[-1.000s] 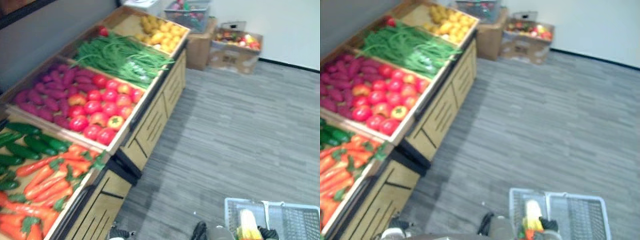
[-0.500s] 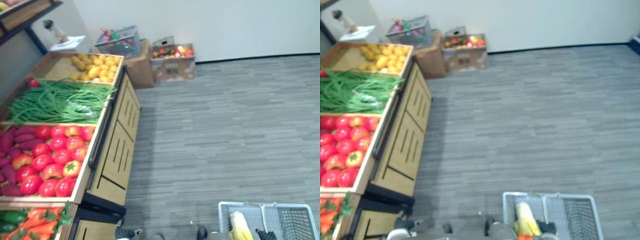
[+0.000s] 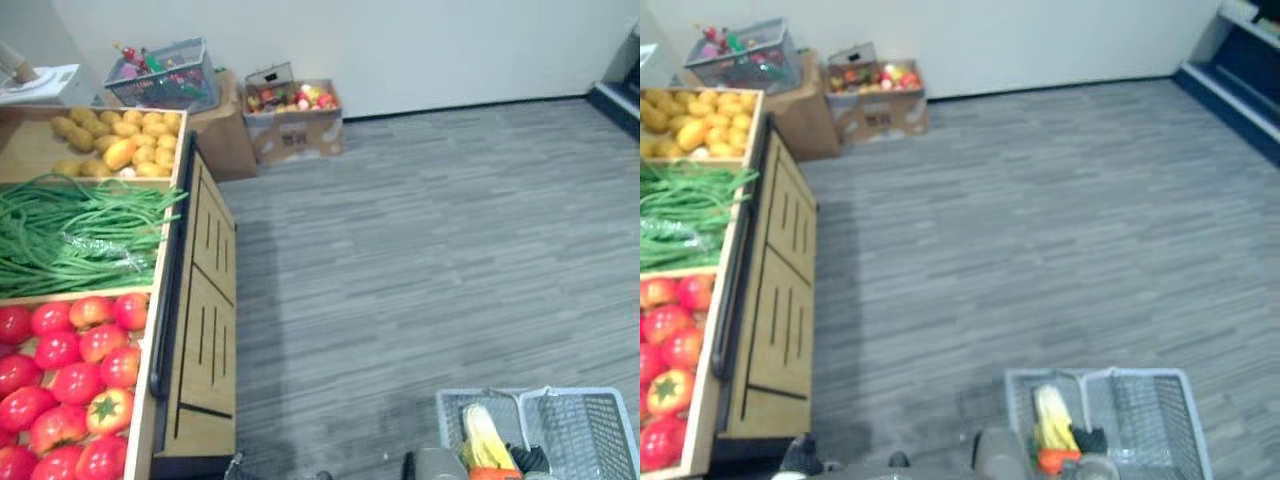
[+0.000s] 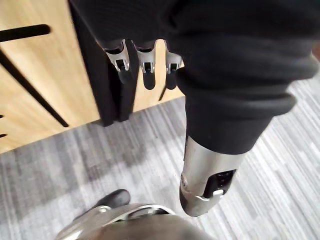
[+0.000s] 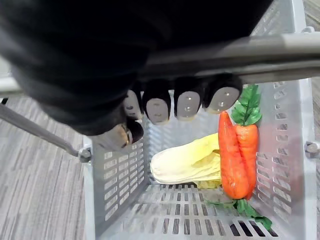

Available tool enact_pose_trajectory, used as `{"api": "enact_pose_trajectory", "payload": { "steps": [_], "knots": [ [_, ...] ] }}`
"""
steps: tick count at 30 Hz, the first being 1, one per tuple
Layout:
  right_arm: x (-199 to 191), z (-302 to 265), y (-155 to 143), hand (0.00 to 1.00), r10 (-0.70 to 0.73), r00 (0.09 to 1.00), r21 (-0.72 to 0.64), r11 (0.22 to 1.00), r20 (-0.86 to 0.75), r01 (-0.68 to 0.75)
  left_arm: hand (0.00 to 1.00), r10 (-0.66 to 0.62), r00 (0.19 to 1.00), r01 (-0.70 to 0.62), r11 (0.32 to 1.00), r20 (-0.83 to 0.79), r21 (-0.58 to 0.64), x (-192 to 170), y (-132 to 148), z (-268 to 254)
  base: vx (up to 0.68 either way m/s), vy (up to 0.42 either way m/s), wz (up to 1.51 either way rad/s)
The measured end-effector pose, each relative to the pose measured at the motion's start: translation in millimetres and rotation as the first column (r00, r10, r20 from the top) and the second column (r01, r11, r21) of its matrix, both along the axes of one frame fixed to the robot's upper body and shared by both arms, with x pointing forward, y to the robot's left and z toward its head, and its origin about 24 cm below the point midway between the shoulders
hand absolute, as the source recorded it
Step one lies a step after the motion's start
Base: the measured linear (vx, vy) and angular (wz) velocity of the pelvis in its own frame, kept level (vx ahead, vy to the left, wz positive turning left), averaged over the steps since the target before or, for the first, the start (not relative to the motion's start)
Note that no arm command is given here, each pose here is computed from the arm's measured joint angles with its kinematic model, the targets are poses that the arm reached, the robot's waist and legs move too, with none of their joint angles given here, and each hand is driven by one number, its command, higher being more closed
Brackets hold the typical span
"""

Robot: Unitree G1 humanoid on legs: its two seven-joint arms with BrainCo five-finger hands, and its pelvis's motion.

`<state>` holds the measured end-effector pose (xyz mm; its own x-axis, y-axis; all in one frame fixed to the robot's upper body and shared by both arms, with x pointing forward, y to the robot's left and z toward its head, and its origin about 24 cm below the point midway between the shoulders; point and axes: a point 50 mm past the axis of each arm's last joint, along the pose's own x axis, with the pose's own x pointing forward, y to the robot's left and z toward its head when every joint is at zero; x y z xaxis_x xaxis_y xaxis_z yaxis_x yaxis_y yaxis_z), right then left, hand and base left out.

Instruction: Pick vegetable in the basket

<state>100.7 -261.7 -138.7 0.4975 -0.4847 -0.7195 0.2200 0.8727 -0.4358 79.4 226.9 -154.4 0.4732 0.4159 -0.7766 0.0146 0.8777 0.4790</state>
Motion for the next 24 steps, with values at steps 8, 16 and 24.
{"api": "enact_pose_trajectory", "payload": {
  "steps": [8,16,24],
  "knots": [
    [-13.4,-7.1,3.4,1.0,-0.052,0.998,0.023,0.998,-0.046,0.053,0.0,0.096,0.995,-0.095,0.995,0.032,-0.04,5.2,-2.7,0.0,0.16,-0.279,0.28],
    [-46.1,-15.5,-0.1,1.0,-0.125,0.982,0.049,0.99,-0.141,0.133,0.0,0.369,0.929,-0.359,0.907,0.006,-0.223,-21.2,-14.9,-8.2,0.04,-0.111,0.34],
    [-61.5,-22.8,12.1,1.0,-0.2,0.963,0.127,0.966,-0.178,0.224,0.0,0.475,0.88,-0.46,0.838,-0.025,-0.293,-31.0,-14.9,-11.2,-0.04,0.047,0.13]
  ]
}}
